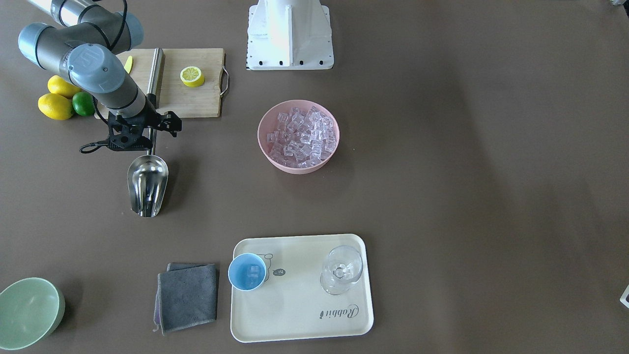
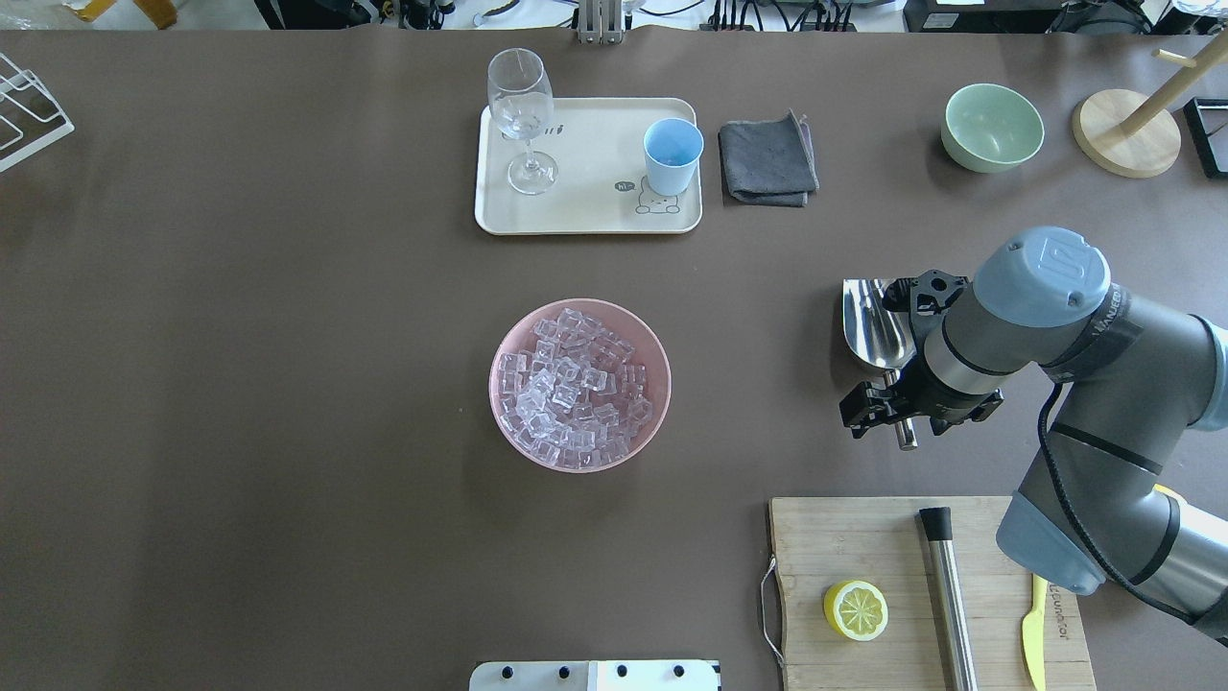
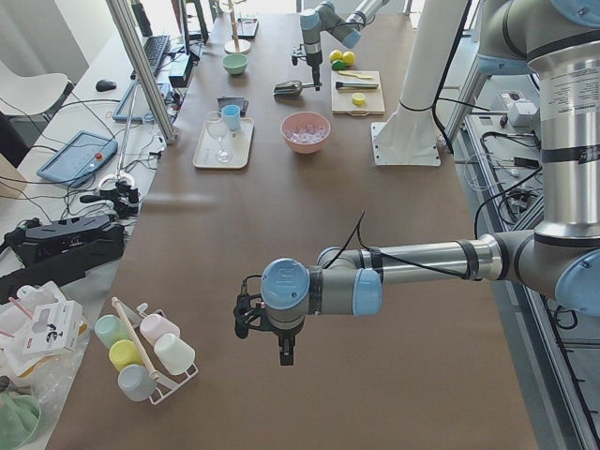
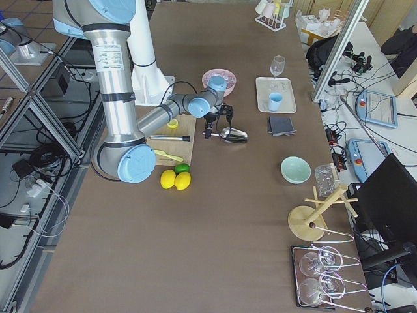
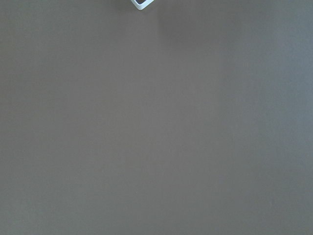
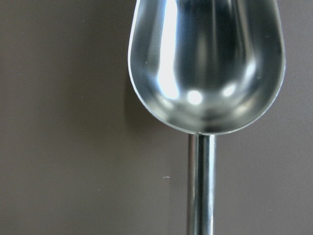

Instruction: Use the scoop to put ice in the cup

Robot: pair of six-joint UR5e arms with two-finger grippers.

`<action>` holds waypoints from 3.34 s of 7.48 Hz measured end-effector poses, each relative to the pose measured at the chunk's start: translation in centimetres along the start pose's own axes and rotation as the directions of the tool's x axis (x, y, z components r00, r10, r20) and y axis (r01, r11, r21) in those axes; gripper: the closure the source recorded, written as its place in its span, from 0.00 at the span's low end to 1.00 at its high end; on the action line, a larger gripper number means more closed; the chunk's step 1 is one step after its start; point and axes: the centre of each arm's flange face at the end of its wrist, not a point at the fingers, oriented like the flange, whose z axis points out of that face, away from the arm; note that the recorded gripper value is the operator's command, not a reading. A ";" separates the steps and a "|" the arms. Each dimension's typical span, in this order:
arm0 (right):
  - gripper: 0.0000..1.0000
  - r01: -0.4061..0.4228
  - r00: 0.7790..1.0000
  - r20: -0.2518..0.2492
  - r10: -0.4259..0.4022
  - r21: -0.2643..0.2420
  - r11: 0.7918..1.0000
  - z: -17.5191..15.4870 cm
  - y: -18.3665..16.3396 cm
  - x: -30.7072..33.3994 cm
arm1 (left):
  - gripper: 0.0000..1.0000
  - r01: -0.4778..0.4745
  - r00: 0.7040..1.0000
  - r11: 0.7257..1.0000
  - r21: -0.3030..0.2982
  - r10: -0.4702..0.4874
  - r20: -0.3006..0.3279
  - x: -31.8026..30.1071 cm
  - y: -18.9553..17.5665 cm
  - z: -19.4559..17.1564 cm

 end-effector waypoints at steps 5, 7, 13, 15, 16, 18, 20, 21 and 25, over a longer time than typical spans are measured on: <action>0.01 0.054 0.998 -0.029 -0.053 0.038 0.998 -3.2 -0.7 3.4 | 0.01 0.000 1.000 1.000 0.000 0.000 0.000 0.0 0.0 0.0; 0.01 0.090 0.993 -0.074 -0.087 0.035 0.995 -3.5 -0.9 9.1 | 0.01 0.000 1.000 1.000 0.000 0.000 0.000 0.0 0.0 0.0; 0.01 0.129 0.980 -0.165 -0.110 0.111 0.985 -12.1 -0.3 34.1 | 0.01 0.001 1.000 1.000 -0.002 -0.001 0.000 -0.1 -0.1 0.2; 0.00 0.137 0.984 -0.134 -0.118 0.141 0.981 -14.5 1.3 42.9 | 0.01 0.002 1.000 1.000 -0.004 -0.002 0.001 -0.1 -0.1 0.2; 0.00 0.127 0.987 -0.118 -0.109 0.157 0.979 -15.2 2.2 46.2 | 0.01 0.003 1.000 1.000 -0.003 -0.003 0.001 -0.1 -0.1 0.2; 0.00 0.092 0.992 -0.098 -0.076 0.167 0.982 -15.2 3.1 49.6 | 0.01 0.004 1.000 1.000 -0.003 -0.004 0.001 -0.1 -0.1 0.2; 0.00 0.070 0.995 -0.082 -0.058 0.160 0.985 -14.7 3.1 50.6 | 0.01 0.003 1.000 1.000 -0.004 -0.003 0.002 -0.2 -0.1 0.2; 0.00 0.064 0.997 -0.058 -0.055 0.160 0.985 -14.5 3.1 50.6 | 0.01 0.003 1.000 1.000 -0.004 -0.003 0.002 -0.1 -0.1 0.2; 0.00 0.035 0.999 -0.028 -0.031 0.155 0.987 -14.1 3.3 51.0 | 0.01 0.004 1.000 1.000 -0.004 -0.004 0.002 -0.2 -0.1 0.2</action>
